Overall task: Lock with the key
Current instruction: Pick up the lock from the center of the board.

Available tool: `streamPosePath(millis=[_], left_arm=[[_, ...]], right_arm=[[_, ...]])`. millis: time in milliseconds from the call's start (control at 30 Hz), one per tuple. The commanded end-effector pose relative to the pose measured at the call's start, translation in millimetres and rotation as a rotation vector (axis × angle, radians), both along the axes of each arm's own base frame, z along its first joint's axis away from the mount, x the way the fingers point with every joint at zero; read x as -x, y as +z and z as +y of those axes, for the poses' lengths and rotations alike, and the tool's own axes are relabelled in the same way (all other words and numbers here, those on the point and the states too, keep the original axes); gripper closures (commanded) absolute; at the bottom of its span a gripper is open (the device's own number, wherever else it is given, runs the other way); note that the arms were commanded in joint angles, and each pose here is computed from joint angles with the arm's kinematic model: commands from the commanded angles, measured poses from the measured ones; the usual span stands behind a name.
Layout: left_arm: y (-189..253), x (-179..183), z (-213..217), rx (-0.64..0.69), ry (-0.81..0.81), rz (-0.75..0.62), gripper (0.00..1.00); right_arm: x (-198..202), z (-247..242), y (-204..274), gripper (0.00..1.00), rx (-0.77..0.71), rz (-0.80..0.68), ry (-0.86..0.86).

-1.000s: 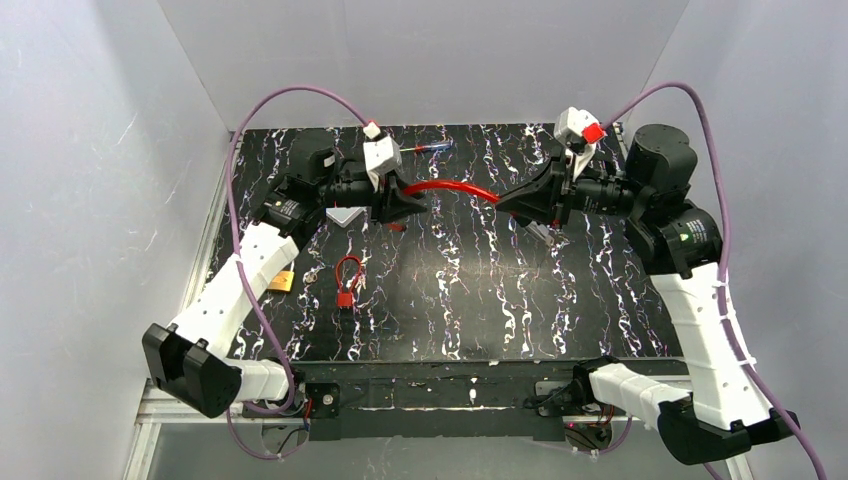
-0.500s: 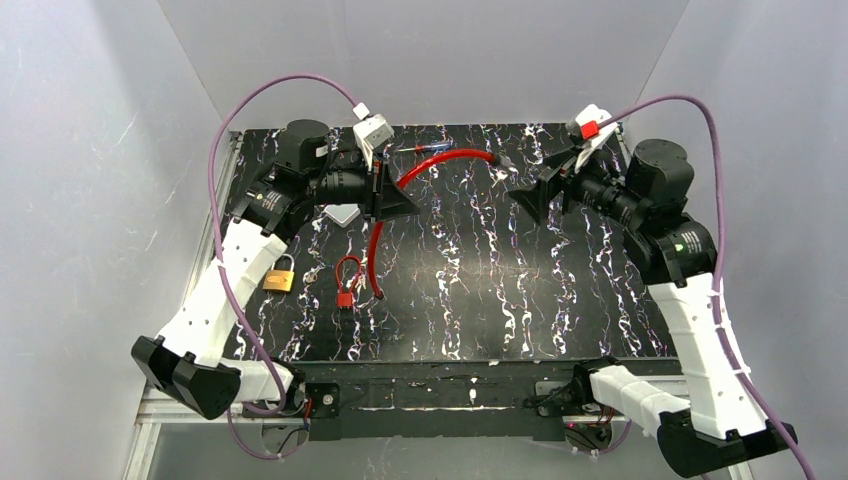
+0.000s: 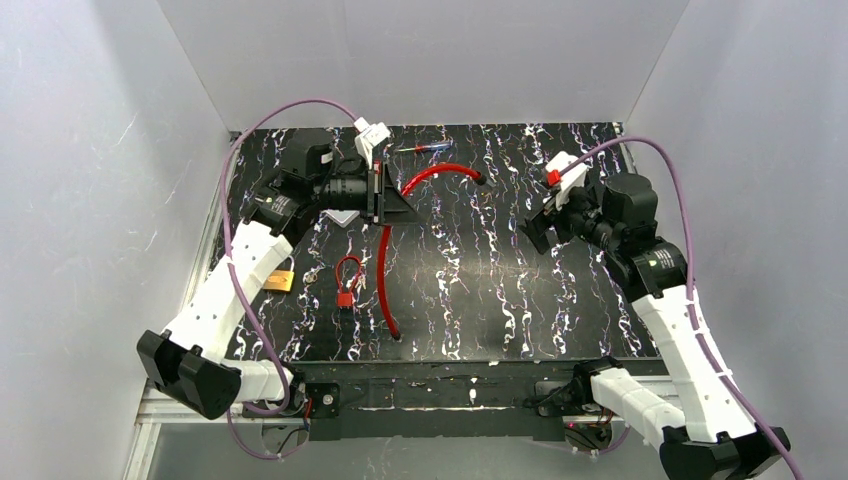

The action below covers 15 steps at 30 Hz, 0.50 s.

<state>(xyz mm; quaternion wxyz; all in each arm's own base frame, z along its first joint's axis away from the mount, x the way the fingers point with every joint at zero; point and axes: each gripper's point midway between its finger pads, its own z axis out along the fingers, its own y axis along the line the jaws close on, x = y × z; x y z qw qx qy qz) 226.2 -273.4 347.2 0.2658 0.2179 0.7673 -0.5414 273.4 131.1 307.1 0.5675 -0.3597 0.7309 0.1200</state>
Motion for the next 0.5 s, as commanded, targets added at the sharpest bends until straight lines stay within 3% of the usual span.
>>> streamPosePath(millis=[0, 300, 467], left_arm=[[25, 25, -4, 0.132, -0.094, 0.074, 1.0], [28, 30, -8, 0.197, -0.135, 0.134, 1.0], [32, 37, -7, 0.206, -0.162, 0.147, 1.0]], right_arm=[[2, 17, 25, 0.02, -0.014, -0.139, 0.132], [7, 44, 33, 0.02, -0.04, -0.304, 0.324], [-4, 48, 18, 0.03, -0.023, -0.343, 0.341]])
